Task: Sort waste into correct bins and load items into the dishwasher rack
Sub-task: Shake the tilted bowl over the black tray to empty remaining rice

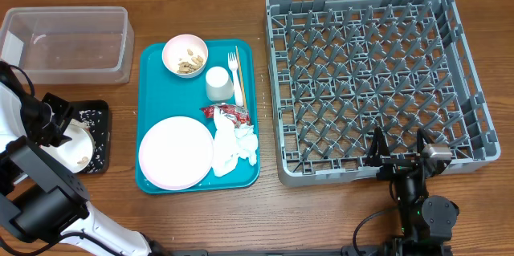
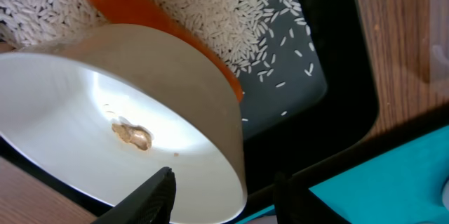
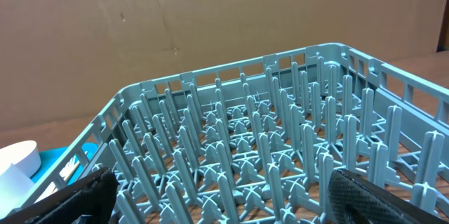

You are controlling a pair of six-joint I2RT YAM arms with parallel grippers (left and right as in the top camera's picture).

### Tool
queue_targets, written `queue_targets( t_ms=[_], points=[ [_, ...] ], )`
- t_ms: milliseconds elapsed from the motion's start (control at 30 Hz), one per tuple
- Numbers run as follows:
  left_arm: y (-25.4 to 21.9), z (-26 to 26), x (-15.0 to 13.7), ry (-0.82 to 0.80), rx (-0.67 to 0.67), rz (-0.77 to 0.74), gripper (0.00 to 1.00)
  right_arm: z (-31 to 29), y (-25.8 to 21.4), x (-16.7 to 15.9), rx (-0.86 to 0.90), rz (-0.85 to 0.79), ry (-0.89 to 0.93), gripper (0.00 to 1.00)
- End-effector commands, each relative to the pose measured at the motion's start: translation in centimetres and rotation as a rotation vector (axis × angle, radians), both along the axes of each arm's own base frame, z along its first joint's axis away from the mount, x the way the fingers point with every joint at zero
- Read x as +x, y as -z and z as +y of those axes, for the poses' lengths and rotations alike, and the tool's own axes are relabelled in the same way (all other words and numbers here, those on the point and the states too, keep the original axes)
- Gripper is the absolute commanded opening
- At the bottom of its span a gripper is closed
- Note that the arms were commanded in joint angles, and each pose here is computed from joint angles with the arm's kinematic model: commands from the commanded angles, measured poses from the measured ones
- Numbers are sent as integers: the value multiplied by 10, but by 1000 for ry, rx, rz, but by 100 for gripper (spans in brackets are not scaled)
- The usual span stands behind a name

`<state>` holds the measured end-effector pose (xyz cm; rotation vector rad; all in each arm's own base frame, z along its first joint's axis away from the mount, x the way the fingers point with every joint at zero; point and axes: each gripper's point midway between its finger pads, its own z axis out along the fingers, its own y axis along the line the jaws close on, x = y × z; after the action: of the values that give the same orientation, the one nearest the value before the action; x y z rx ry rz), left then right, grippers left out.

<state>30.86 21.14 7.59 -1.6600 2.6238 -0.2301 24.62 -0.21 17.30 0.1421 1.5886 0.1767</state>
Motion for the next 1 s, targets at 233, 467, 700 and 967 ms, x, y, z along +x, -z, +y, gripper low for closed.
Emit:
queue_targets(
  t_ms=[233,467,700,967],
  points=[
    [13,-7,2,22,-21,-29,48,-2,2,0,-4,-2,9,100],
    [13,-5,4,51,-10,-41,19,-2,2,0,-4,-2,9,100],
    [-3,-9,10,52,-41,-68,4,-2,2,0,-4,-2,9,100],
    [-70,-26,34,137,-138,-216,4,-2,2,0,-4,-2,9,100]
  ],
)
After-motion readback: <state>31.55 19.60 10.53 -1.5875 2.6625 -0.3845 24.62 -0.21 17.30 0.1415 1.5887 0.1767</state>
